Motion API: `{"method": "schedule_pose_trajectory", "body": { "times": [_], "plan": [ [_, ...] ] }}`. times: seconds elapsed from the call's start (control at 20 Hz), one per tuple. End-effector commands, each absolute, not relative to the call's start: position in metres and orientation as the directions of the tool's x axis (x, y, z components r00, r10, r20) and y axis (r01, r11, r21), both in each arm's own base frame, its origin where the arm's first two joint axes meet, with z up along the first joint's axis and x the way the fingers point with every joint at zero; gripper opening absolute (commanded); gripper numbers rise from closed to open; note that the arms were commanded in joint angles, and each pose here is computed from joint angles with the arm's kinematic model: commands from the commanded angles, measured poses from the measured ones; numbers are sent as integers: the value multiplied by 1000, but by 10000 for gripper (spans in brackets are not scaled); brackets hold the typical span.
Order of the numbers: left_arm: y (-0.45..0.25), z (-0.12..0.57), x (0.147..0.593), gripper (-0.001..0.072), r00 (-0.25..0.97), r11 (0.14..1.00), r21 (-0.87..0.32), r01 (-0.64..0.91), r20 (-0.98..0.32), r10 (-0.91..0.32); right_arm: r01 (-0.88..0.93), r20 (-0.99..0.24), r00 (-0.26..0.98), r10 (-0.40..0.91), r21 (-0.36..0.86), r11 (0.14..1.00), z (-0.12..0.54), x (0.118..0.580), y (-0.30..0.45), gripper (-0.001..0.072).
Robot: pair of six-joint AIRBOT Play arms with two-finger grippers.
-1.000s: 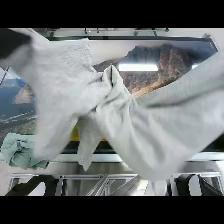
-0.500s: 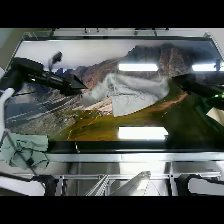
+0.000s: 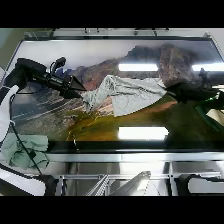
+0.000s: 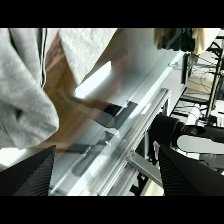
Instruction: Fold the shirts.
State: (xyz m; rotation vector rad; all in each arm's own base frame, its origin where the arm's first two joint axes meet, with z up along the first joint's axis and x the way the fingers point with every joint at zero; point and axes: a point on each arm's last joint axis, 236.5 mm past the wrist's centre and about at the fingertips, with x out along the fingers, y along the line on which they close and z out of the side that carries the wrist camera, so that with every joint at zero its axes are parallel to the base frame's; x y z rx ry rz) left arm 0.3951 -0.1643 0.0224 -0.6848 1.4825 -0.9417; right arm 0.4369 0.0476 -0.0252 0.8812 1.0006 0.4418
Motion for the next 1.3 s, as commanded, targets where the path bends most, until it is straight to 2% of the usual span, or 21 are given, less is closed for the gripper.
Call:
{"method": "schedule_pose_trajectory", "body": {
  "times": [0.0,0.1,0.3,0.6,0.95,1.05,1.1,1.15,1.2,1.25],
  "plan": [
    [-153,18,373,715,-141,496,-867,47,-498,-856,220,-668,541,511,698,681,-61,453,16,411],
    [-148,14,361,715,-134,491,-870,33,-491,-861,271,-669,584,459,694,667,-62,471,-10,411],
    [-136,11,349,715,-98,492,-871,1,-489,-866,342,-689,574,442,692,636,-78,494,-30,410],
    [-124,3,352,715,-46,502,-864,-35,-500,-865,411,-707,501,499,702,581,-112,493,-8,382],
    [-128,-13,383,714,73,565,-825,-17,-565,-822,353,-662,502,557,744,567,-98,509,43,380],
    [-143,-18,386,714,71,582,-813,7,-580,-811,330,-655,501,565,749,575,-94,514,56,346],
    [-155,-21,385,714,57,588,-809,22,-586,-808,320,-652,497,573,751,578,-94,516,63,243],
    [-166,-25,383,714,41,591,-806,34,-590,-807,311,-649,494,578,753,580,-93,518,68,189],
    [-176,-30,381,715,24,595,-802,43,-595,-803,297,-647,492,582,753,586,-93,518,72,77],
    [-185,-36,379,715,12,600,-798,48,-600,-800,273,-645,495,582,751,601,-91,520,74,14]
  ]
}}
